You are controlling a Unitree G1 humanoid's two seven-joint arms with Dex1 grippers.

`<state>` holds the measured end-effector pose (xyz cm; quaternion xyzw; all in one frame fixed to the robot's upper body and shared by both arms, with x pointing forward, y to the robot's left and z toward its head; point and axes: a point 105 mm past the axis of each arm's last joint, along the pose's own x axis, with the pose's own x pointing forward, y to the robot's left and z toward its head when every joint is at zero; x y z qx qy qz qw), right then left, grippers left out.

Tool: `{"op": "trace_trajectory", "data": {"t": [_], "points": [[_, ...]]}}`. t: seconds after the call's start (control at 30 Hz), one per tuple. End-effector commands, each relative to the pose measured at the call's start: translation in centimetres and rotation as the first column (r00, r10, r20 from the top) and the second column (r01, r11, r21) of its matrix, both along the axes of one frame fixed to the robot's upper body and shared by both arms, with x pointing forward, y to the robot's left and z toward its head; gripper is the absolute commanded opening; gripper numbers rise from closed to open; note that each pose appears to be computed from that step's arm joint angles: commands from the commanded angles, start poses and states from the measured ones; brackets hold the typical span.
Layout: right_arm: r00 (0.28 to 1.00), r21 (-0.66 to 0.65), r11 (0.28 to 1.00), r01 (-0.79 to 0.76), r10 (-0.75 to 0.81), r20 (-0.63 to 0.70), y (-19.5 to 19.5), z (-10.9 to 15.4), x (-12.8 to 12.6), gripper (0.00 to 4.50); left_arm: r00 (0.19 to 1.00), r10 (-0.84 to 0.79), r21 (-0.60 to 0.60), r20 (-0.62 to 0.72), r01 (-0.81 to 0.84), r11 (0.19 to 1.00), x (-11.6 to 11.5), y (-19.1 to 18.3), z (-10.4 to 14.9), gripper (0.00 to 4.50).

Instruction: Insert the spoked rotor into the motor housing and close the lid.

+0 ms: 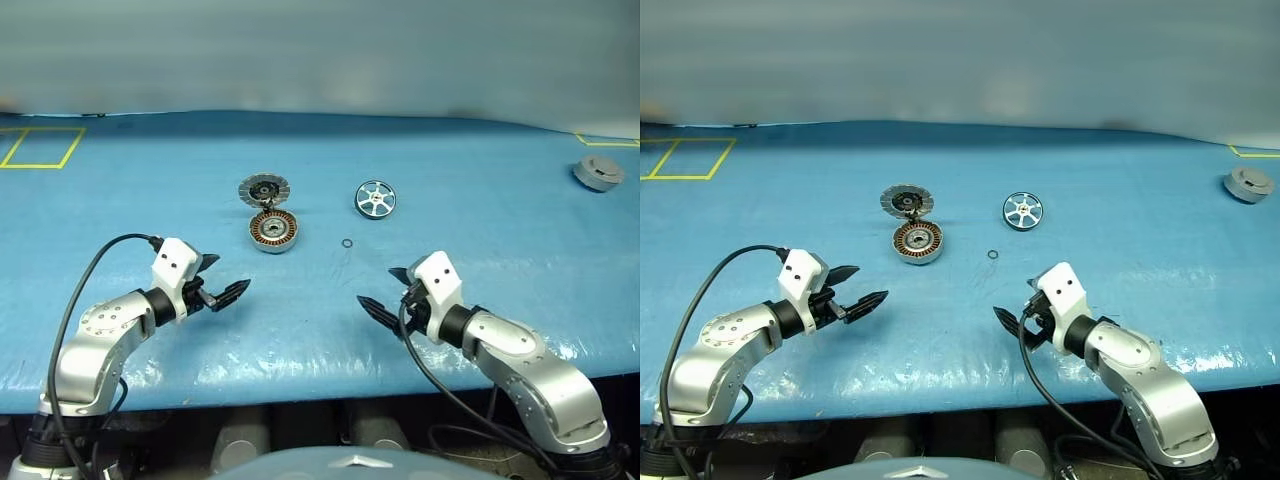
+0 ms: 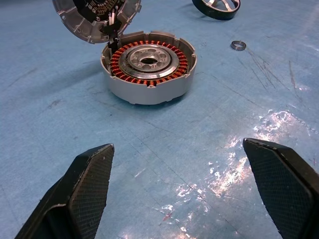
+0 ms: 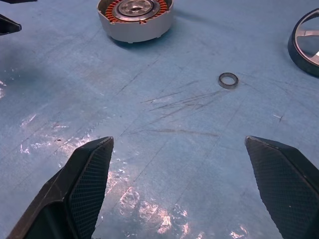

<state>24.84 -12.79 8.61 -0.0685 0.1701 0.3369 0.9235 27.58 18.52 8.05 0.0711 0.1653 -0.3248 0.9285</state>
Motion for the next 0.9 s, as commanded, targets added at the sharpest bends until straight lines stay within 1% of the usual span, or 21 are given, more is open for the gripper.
{"op": "trace_trajectory", "data": {"t": [0.03,0.5,0.9], "points": [[0.999,0.010,1.000,-0.008,0.008,0.046,0.39,0.92,0.24,4.47,0.998,-0.036,0.004,0.047,0.036,0.999,-0.04,-0.65,1.38,4.50],[0.998,0.020,1.000,0.017,-0.018,0.052,0.41,0.87,0.36,4.47,0.998,-0.033,-0.008,0.051,0.033,0.999,0.19,-0.72,1.42,4.50],[0.998,0.029,0.999,0.021,-0.023,0.053,0.60,0.80,0.29,4.47,0.996,-0.076,0.018,0.055,0.075,0.997,0.94,-0.66,2.01,4.50]]}}
